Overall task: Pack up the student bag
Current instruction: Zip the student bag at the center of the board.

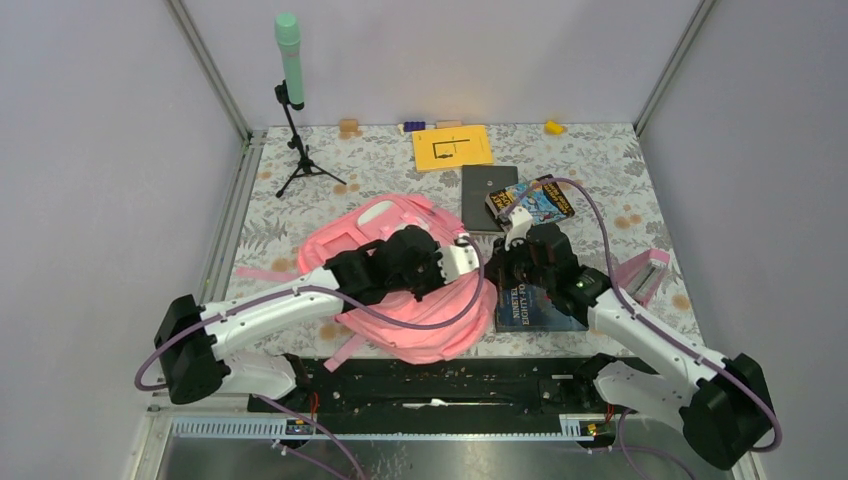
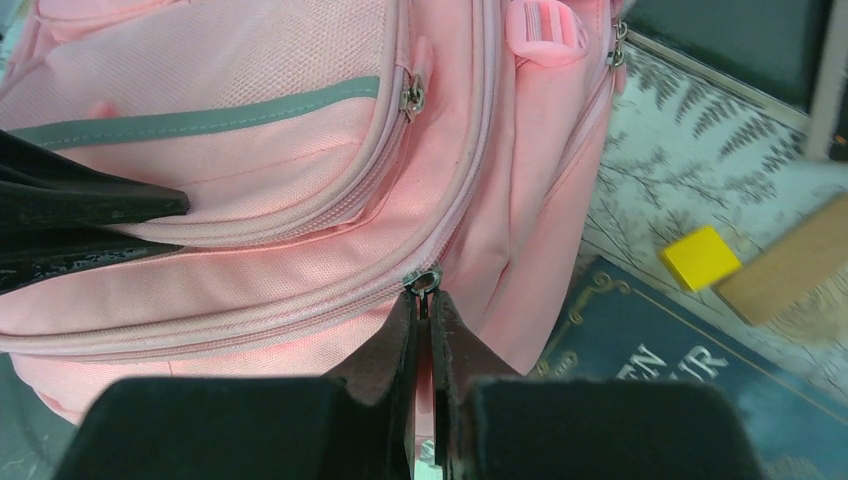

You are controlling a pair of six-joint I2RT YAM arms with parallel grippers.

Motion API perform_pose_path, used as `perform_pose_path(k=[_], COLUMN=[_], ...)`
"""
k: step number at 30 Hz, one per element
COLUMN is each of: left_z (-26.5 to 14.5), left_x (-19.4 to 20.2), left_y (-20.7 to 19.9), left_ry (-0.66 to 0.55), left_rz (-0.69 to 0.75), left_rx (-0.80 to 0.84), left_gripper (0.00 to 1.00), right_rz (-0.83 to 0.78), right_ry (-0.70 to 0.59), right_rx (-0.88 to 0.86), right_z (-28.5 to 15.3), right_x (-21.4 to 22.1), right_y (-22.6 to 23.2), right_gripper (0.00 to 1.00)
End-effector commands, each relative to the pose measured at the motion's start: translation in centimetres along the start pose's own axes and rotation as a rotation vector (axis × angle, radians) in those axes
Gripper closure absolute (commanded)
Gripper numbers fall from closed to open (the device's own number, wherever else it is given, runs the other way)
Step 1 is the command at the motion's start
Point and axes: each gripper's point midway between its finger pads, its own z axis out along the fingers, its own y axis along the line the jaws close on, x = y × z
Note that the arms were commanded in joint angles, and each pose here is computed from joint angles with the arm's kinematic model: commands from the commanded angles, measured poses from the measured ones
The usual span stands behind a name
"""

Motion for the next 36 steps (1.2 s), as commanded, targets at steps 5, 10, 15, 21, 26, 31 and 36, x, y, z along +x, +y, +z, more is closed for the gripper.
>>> perform_pose_path(k=[5,10,15,21,26,31,36], left_z=[0.3,-1.3,-3.1,-4.3,-4.6,-4.7,-2.8], left_x=[-2.2,1.1,3.7,4.3,4.0,-0.8,-5.4], left_y=[-2.8,-4.5,-5.1,-6.0,-5.0,-3.4,-2.1], left_ry=[-0.019,0.016,0.040,0.023,0.025,-0.141,-0.258], left_rz=[0.142,0.138,0.096,0.102,0.064,-0.123,-0.387], left_rx=[0.112,0.101,0.076,0.078,0.015,-0.088,-0.167], left_gripper=[1.00,1.00,1.00,1.00,0.84,0.28,0.17], right_rz=[-0.013,-0.001,0.009,0.005,-0.009,0.013,0.058], right_ry=[-0.022,-0.031,-0.057,-0.033,0.020,0.007,0.012], right_rx=[0.138,0.189,0.199,0.157,0.056,-0.003,-0.013], right_z=[-3.6,-3.4,-2.3,0.0,0.5,0.2,0.2], right_x=[1.1,1.9,0.6,-0.3,-0.5,0.2,1.6], right_y=[-2.9,-4.0,-4.2,-3.8,-1.9,-0.9,-0.8], right_gripper=[1.00,1.00,1.00,1.00,1.00,1.00,1.00])
